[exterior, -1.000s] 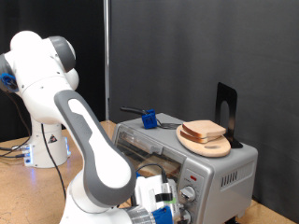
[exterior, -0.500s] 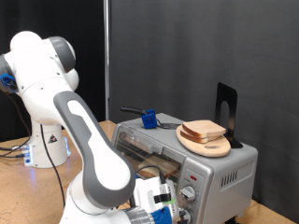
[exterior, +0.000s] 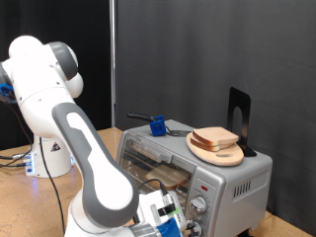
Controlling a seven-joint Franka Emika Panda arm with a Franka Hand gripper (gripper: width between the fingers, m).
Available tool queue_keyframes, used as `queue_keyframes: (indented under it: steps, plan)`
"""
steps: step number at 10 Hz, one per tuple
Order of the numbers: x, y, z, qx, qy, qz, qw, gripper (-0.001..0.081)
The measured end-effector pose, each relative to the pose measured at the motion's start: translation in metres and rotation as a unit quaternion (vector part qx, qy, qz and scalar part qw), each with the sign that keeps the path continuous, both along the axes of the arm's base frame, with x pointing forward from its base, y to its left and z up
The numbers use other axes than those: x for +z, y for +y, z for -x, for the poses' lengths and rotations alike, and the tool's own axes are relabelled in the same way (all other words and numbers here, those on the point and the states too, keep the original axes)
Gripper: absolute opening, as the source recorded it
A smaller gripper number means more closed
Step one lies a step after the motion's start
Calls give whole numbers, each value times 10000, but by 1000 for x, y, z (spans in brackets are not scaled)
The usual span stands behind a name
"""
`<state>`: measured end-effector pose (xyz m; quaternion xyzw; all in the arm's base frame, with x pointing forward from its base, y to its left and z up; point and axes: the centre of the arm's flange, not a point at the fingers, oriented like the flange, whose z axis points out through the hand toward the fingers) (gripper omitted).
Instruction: Make a piece of toast with the oven
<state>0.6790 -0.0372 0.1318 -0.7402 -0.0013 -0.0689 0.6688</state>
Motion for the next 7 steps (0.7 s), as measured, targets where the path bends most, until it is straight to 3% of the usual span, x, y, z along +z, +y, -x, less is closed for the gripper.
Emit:
queue_keyframes:
  steps: [5, 7]
  plan:
    - [-9, 0, -4, 221, -795, -429, 9957, 0]
    - [-11, -1, -5, 240, -831, -489, 9950, 0]
